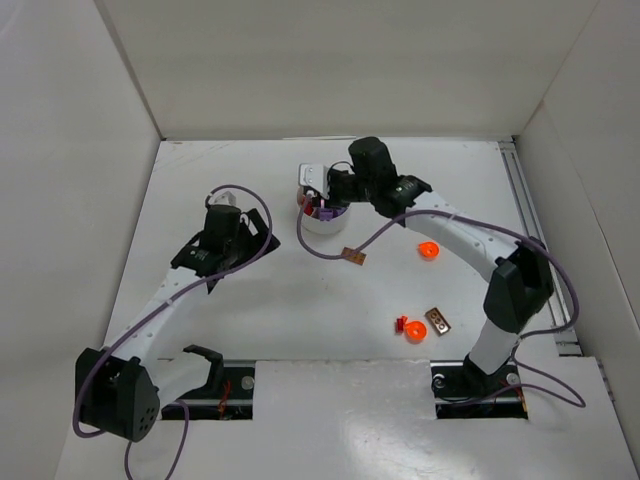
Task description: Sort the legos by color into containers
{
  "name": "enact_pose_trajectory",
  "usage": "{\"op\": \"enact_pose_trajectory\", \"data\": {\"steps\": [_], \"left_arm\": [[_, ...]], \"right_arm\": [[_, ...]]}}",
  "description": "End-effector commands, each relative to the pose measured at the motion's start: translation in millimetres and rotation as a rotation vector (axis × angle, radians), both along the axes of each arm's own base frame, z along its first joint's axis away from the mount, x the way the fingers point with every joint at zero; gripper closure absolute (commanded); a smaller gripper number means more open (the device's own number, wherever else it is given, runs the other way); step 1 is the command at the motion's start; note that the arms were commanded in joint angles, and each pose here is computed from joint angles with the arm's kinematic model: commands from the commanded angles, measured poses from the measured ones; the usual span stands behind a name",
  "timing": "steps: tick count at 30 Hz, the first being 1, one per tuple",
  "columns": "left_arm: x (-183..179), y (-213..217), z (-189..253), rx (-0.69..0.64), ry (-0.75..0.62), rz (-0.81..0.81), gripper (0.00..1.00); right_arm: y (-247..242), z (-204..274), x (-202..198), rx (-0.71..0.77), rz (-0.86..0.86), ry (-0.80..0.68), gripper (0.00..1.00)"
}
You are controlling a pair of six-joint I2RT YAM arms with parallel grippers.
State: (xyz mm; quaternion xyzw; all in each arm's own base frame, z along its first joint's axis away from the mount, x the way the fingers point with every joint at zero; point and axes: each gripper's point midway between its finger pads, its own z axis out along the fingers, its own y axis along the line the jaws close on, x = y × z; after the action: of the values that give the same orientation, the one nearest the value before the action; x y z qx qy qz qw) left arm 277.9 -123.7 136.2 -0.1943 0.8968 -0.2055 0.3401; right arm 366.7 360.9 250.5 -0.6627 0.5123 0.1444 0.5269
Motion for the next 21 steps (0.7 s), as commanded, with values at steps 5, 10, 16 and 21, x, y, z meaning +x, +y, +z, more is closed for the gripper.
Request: {"op": "enact_pose_trajectory", "data": {"steps": [5, 10, 16, 21], "left_arm": [[14, -4, 7, 0.002, -0.024, -0.017, 0.23], [14, -5, 4, 0.006, -0.013, -0.017, 0.23], [15, -5, -2, 0.012, 0.006, -0.017, 0.23], [13, -3, -4, 0.021, 0.012, -0.01, 0.23]], "right_arm": [[28, 1, 40, 0.01, 0.086, -0.033, 0.81], [28, -30, 57, -0.047, 0.081, 0.011, 0.78], [35, -43, 67, -0.052, 0.081, 0.019, 0.69], [36, -46, 66, -0.054, 0.089, 0.03, 0.53]]}}
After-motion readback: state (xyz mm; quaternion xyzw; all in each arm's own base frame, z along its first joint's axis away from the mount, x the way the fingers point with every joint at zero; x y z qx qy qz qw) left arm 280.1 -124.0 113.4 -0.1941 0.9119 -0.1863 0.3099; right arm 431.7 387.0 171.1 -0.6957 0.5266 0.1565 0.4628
